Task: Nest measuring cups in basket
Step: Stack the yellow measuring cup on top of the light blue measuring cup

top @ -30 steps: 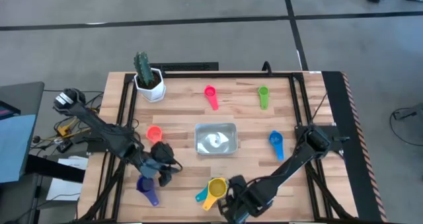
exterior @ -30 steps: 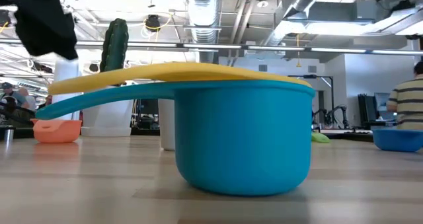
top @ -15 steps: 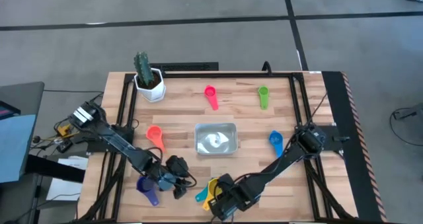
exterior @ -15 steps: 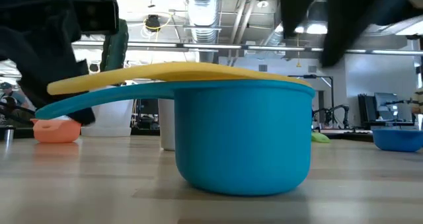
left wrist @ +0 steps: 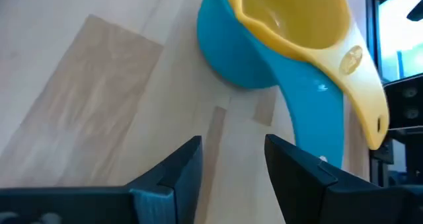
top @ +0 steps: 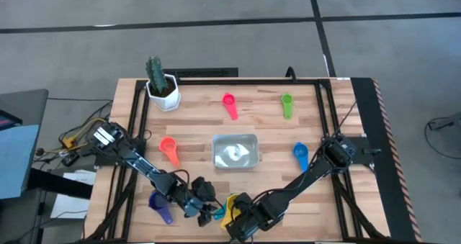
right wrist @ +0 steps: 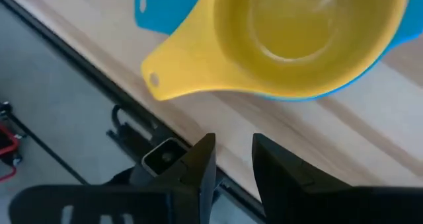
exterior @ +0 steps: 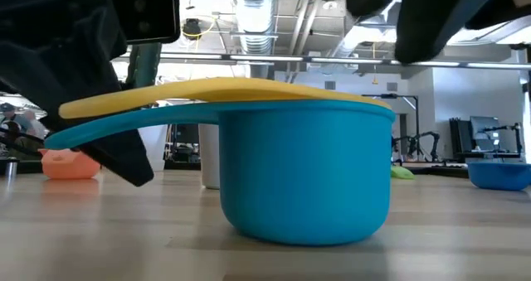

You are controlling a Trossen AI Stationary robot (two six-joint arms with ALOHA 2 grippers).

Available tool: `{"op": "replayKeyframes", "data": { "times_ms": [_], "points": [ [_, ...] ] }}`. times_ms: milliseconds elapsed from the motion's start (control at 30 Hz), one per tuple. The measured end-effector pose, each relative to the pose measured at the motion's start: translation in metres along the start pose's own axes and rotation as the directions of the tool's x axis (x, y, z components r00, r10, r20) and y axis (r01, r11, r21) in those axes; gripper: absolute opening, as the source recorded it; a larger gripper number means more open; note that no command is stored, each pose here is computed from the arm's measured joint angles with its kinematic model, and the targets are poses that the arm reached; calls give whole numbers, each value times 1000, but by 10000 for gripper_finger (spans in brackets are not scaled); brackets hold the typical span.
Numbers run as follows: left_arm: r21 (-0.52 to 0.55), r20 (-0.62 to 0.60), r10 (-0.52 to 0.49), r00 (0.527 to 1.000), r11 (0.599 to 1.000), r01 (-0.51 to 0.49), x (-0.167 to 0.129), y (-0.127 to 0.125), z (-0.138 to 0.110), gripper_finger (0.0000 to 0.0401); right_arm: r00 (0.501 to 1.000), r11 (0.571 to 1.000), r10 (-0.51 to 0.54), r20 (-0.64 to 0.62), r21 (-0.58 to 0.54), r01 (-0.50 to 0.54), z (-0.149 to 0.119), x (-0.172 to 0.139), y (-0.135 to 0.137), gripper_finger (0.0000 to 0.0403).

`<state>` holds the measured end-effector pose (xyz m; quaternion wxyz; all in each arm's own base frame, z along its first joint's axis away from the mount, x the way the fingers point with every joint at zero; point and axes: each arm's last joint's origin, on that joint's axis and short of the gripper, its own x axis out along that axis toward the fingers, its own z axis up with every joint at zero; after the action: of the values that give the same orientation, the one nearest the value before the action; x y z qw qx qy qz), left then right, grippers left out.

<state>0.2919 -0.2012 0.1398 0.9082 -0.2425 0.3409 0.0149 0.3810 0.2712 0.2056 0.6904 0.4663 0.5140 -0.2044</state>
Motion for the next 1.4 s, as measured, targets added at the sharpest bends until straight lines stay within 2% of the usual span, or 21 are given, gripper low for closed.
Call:
{"op": "replayKeyframes", "data": {
  "times_ms": [333,467,533,633,700,1400],
  "points": [
    [5,4,3,1000,1000,-3,1,0,5,153,997,997,15,71,-79,-9,0,5,1,108],
    [-3,0,-4,1000,1000,4,1,0,5,153,999,996,1,46,-93,4,2,22,-1,94],
    [-1,-6,3,1000,1000,-3,1,1,4,153,998,995,54,18,-90,-52,1,30,4,89],
    [-10,-2,-2,1000,1000,2,1,0,5,153,1000,996,28,11,-89,-27,-1,34,1,85],
    [-12,-3,-5,1000,1000,5,1,0,5,153,999,995,47,10,-94,-46,-1,35,3,84],
    [-31,-6,-44,999,999,44,-1,-5,3,153,995,988,66,71,-141,-56,32,38,5,81]
  ]
}}
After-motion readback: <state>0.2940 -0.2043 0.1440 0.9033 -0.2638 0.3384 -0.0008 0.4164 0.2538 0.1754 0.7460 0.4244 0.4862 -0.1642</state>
